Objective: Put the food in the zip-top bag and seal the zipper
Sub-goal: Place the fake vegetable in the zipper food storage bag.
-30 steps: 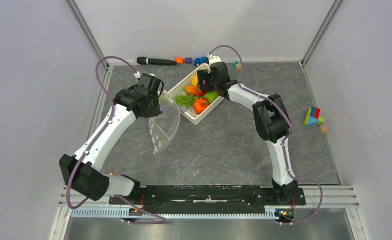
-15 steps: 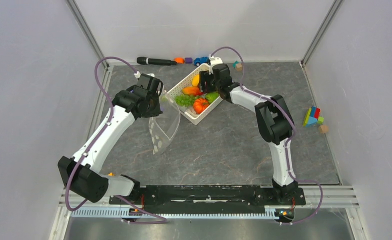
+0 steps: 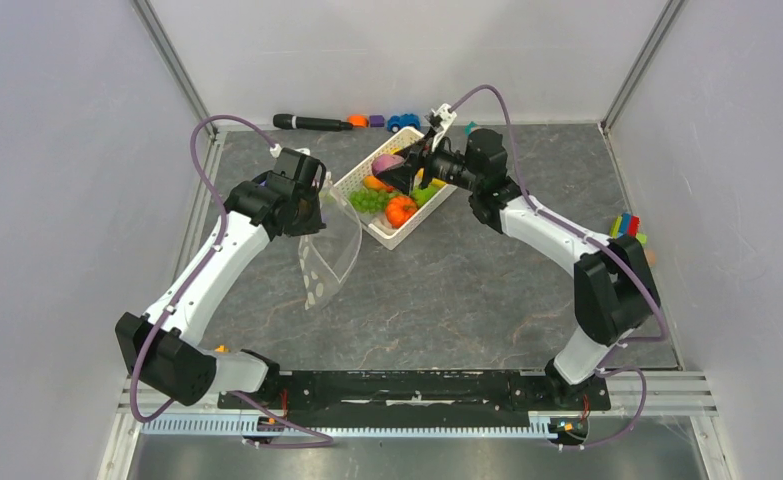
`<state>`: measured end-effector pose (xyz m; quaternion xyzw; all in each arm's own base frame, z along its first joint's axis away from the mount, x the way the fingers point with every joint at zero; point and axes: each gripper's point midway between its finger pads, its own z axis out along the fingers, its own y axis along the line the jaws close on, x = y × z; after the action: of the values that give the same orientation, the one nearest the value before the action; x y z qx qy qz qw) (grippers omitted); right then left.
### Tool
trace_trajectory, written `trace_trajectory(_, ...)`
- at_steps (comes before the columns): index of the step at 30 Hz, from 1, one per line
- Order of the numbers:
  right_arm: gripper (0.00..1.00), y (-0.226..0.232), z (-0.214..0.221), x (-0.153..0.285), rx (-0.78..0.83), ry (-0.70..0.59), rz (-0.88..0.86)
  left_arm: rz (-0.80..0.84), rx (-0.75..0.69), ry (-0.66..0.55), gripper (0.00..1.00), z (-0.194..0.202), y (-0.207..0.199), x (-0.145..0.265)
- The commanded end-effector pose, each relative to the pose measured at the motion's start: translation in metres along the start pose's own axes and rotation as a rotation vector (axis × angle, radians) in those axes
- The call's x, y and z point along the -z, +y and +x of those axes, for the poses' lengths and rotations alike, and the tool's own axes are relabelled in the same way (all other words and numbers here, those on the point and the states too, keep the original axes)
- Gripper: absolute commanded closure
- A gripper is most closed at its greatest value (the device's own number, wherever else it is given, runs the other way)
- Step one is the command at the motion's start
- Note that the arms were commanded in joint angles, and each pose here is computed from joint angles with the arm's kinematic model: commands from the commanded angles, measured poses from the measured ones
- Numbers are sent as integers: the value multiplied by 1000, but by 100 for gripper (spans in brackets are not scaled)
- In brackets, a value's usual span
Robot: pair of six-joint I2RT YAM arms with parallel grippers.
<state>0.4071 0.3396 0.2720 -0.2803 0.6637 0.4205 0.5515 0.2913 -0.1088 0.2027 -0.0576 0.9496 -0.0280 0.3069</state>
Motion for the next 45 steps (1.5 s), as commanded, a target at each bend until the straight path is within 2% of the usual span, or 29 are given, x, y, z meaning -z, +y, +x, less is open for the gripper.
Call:
trace_trajectory(1, 58, 97, -22, 23, 61, -95, -399, 48, -22, -47, 98, -9, -5, 7)
trace_trajectory(6, 58, 149, -16, 35, 67, -104, -578, 61, -23, -45, 98, -9, -7, 7)
trace_trajectory(13, 58, 181, -9, 31, 85, -83, -656, 74, -24, -43, 98, -8, -8, 9)
trace_trajectory(17, 59, 164, 12, 7, 117, -2, -516, 92, -27, -44, 98, -7, -11, 10)
trace_trajectory(20, 59, 152, 28, -9, 210, 79, -398, 99, -30, -47, 98, -8, -12, 11)
trace_trajectory(24, 58, 148, 37, -14, 235, 107, -345, 115, -33, -51, 98, -8, -14, 14)
trace_trajectory(28, 57, 130, 42, -19, 240, 150, -221, 136, -35, -56, 98, -8, -16, 17)
trace_trajectory(38, 36, 92, 55, -17, 332, 270, 53, 195, -45, -53, 98, -7, -25, 21)
trace_trajectory(45, 12, 96, 60, -15, 340, 304, 43, 196, -46, -53, 98, -7, -26, 20)
